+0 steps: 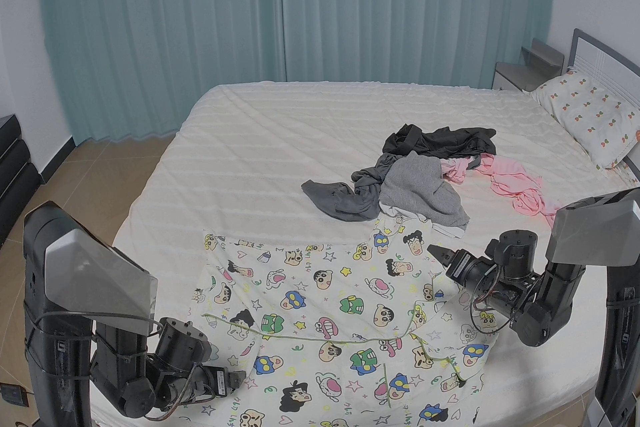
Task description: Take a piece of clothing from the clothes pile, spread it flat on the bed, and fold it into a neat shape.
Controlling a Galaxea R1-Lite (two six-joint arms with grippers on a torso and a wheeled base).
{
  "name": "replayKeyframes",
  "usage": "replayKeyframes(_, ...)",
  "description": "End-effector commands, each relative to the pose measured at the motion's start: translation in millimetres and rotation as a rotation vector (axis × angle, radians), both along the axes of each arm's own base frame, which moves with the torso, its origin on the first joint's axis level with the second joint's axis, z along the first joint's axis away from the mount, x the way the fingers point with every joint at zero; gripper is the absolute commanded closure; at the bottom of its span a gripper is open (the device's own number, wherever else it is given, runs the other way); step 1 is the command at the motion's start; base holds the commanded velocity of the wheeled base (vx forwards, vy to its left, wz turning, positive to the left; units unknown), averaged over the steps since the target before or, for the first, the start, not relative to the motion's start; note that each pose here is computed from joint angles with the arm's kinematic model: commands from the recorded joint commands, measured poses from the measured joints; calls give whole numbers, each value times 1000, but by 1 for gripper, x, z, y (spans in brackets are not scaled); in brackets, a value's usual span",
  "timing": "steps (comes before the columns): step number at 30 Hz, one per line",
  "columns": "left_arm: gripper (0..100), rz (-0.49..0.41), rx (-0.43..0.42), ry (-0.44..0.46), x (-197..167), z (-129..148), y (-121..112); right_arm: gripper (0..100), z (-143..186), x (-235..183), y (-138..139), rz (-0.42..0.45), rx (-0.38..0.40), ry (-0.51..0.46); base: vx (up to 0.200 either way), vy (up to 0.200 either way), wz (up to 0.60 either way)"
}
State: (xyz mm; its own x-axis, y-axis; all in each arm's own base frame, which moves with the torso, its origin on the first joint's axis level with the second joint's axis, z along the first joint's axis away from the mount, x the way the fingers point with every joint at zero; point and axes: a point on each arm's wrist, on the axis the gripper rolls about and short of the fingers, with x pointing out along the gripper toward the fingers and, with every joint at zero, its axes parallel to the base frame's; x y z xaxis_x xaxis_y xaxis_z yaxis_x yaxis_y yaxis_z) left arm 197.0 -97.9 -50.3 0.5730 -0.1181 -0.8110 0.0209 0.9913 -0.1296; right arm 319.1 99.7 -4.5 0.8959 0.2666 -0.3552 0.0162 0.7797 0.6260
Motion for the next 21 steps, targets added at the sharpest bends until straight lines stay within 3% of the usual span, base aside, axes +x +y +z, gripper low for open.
replayKeyframes(1,0,-48,-9,-12,-12,4,-5,0,0,0,1,1,0,0,0,0,0)
replayKeyframes(10,0,-91,-17,-15,-21,3,-11,0,-1,0,0,1,0,2,0,0,0)
replayKeyframes(16,0,-29,-73,25,-24,0,-10,0,-1,0,1,1,0,2,0,0,0)
replayKeyframes(21,0,-25,-101,-1,-24,3,-11,0,-1,0,0,1,-1,3,0,0,0)
